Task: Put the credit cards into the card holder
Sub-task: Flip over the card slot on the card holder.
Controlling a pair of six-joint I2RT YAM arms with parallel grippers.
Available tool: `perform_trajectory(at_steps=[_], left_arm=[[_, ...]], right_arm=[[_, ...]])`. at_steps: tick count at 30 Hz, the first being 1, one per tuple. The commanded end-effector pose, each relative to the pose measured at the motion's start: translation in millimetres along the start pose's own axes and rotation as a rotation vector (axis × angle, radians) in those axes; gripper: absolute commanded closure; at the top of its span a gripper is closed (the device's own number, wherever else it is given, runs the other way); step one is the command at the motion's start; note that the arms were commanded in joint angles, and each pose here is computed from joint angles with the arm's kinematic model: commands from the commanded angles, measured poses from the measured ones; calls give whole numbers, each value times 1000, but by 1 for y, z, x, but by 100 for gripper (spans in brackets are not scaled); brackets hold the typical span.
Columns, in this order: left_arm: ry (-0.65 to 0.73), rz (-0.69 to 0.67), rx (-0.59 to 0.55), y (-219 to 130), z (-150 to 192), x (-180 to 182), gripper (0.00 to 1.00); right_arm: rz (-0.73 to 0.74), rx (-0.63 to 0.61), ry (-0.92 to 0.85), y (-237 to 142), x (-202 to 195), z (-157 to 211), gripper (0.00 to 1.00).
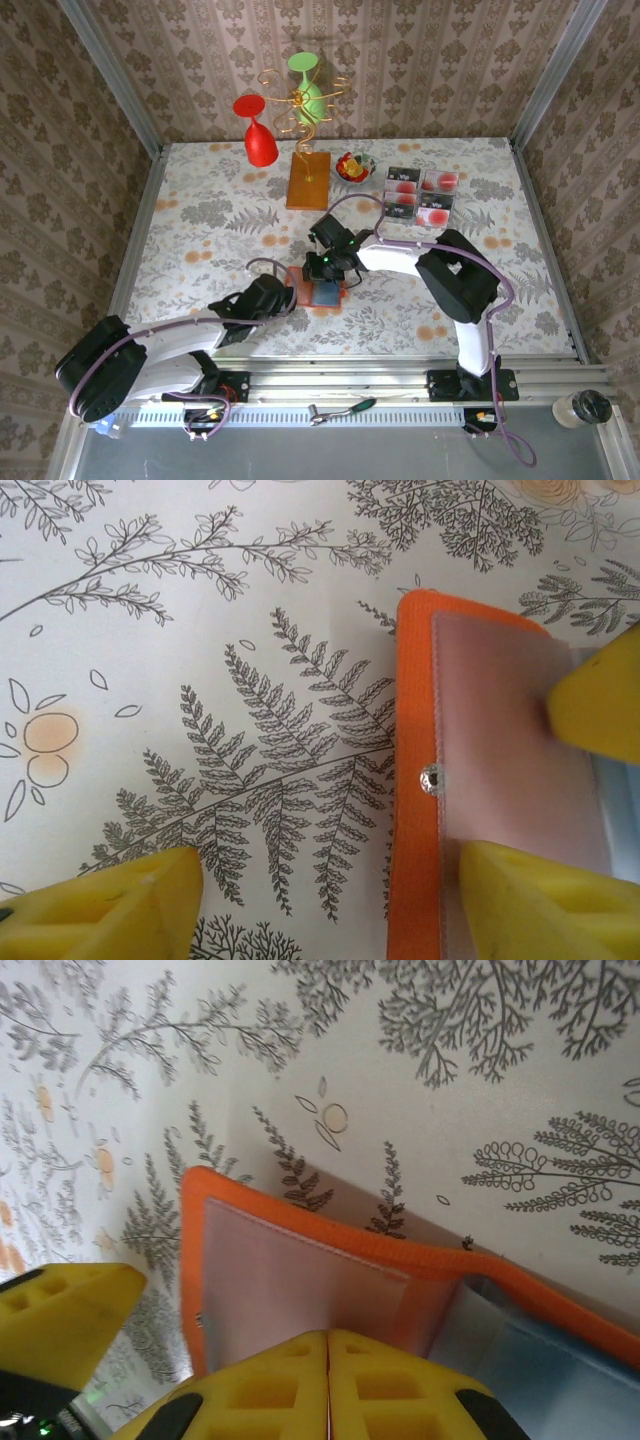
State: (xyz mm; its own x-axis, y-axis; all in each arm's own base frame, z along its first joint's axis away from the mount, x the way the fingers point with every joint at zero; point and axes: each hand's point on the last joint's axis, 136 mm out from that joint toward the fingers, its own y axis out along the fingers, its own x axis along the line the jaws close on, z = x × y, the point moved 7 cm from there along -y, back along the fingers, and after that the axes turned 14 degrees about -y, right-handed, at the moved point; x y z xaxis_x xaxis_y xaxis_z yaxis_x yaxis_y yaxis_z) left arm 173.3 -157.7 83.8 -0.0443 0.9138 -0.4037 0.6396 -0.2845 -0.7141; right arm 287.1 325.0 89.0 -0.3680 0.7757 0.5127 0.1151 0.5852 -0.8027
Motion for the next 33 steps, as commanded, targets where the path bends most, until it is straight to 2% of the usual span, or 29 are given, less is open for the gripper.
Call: perform_trajectory(at_steps=[1,9,18,26,29,33], left_arm=[[11,14,-26,-7,-11,-11,27],[27,18,-22,-5,-13,-17,23],[27,-14,16,10,2,-8,30],[32,-33,30,16,7,-7,33],[31,-36,29,16,7,-7,33],[31,-32,28,15,8,-8,33]], right_arm=[[6,44,-3,7,-1,4,90],[7,51,12,12,-5,7,90],[-19,20,5,2,3,2,87],[23,-32,-50,-33,8,4,75],[95,-60,-79,-53,3,10,70],[242,-74,-95,-76,-12,25,57]])
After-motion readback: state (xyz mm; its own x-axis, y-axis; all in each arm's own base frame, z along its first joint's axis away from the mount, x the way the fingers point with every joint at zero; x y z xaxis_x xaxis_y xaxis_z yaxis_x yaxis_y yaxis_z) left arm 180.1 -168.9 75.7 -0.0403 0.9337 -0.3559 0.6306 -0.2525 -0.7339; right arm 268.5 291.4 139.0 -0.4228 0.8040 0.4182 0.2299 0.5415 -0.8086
